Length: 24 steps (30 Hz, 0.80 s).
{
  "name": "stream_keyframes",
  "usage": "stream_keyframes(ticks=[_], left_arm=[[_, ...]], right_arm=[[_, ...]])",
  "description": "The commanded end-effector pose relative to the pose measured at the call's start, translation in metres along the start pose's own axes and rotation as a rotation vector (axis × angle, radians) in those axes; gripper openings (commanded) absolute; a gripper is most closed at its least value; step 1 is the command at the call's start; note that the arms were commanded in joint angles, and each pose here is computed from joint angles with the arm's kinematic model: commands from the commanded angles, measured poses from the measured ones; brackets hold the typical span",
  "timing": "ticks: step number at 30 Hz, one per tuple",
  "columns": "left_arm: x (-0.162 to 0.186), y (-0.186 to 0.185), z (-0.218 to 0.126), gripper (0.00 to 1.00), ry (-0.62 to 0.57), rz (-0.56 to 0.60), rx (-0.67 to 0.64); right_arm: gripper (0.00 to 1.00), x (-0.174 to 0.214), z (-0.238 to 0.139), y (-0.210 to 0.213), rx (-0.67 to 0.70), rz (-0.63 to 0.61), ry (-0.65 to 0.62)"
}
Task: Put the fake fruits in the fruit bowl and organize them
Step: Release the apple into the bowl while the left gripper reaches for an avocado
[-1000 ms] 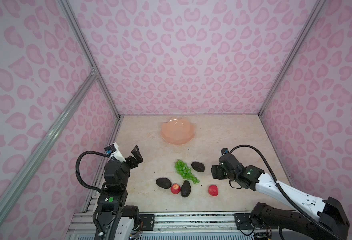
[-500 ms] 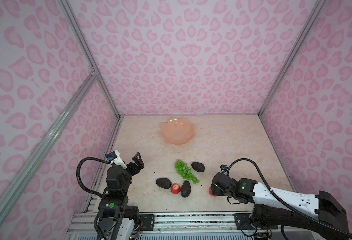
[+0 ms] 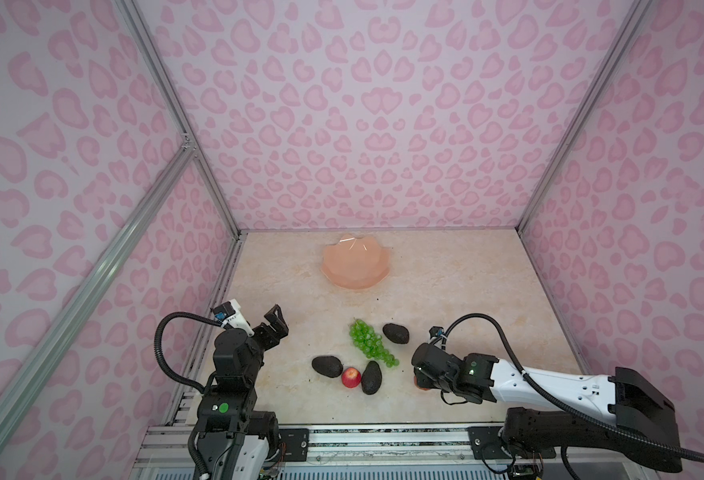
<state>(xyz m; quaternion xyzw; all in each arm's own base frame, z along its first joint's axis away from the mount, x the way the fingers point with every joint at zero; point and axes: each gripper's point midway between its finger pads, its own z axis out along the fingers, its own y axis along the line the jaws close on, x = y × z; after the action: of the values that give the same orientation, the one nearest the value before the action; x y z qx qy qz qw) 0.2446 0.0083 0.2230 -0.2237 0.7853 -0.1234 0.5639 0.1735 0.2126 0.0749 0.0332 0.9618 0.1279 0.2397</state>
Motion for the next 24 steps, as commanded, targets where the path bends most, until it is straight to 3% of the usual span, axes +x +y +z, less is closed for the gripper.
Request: stream_keyframes(ticks=[1, 5, 10, 16, 24], left_arm=[[0.001, 0.003, -0.001, 0.98, 0.006, -0.004, -0.015], [0.014, 0.011, -0.003, 0.98, 0.07, -0.037, -0.059], [0.036, 0.01, -0.009, 1.0, 0.201, -0.11, -0.064], [0.059, 0.001, -0.018, 0.98, 0.343, -0.163, -0.024], [0.095, -0.004, -0.018, 0.94, 0.512, -0.237, -0.01]], right_arm=[[0.35, -0.042, -0.021, 0.008, 0.048, -0.1, -0.146], [0.33, -0.109, -0.033, 0.053, 0.001, -0.178, -0.229], [0.33, -0.195, -0.016, 0.106, 0.018, -0.264, -0.319], [0.32, -0.265, 0.055, 0.153, 0.075, -0.342, -0.313], [0.32, -0.296, 0.172, 0.159, 0.152, -0.364, -0.223]])
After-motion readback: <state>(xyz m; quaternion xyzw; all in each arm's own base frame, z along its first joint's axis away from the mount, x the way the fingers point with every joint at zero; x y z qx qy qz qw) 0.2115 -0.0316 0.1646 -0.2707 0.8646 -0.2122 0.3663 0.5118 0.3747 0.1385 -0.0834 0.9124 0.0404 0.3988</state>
